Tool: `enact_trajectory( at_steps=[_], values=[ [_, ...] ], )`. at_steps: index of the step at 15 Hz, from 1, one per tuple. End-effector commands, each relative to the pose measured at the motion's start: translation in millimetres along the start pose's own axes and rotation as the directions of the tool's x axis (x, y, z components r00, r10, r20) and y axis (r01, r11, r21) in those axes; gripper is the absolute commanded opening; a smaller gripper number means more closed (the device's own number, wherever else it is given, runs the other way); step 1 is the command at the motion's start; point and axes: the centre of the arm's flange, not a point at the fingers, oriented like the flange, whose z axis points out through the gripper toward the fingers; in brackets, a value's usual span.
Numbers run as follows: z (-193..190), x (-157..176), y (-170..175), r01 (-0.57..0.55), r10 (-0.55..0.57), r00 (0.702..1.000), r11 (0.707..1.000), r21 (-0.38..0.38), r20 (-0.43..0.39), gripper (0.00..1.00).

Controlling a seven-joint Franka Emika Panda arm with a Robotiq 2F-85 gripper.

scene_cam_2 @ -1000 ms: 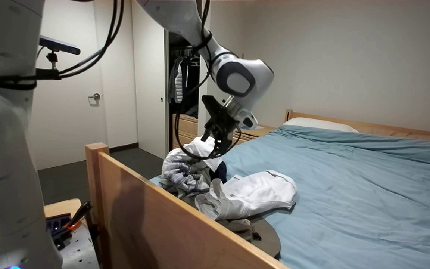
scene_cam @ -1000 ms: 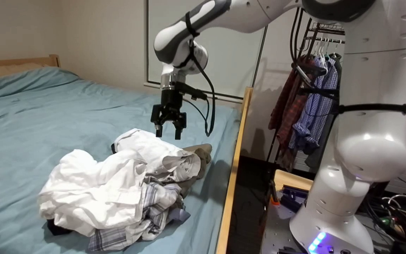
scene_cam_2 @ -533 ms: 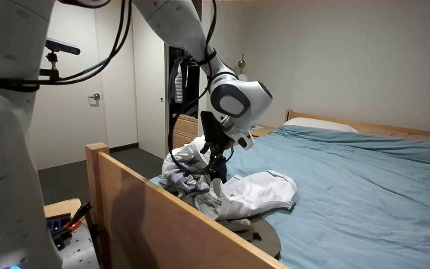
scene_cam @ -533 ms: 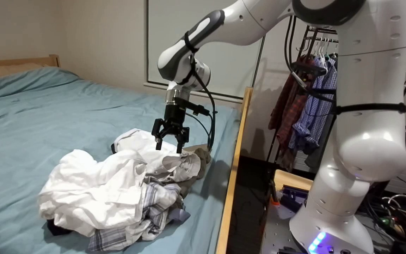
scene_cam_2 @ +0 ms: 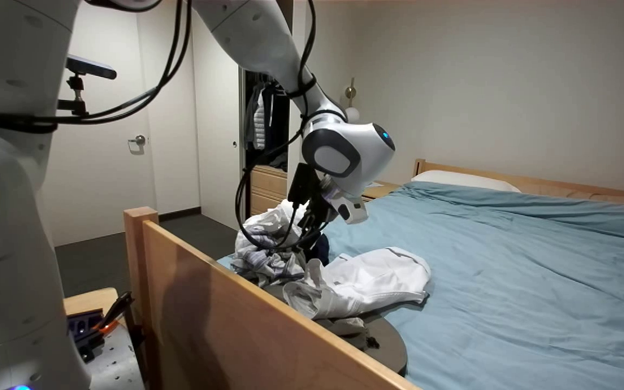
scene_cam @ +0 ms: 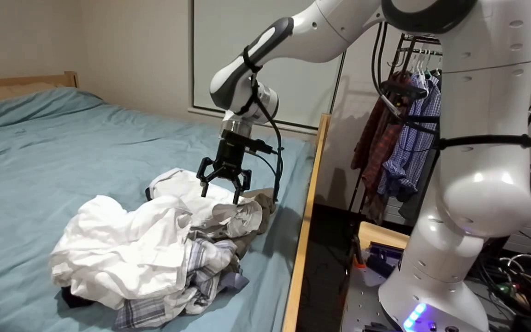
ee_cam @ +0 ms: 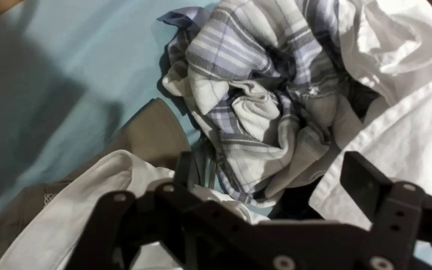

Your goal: Unfold the white short then move the black cap to the left

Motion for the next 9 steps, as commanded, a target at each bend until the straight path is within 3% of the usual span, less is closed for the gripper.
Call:
enact_trajectory(
  at_steps=[1, 6, 9],
  values=[
    [25, 11, 20, -0.159, 0.165, 0.985, 0.983, 0.097, -0.057, 1.0],
    [63, 42, 24, -0.31, 0.358, 0.918, 0.915, 0.256, -0.168, 1.0],
    [83, 54, 22, -0.393, 0.484, 0.846, 0.85, 0.35, -0.226, 1.0]
  ],
)
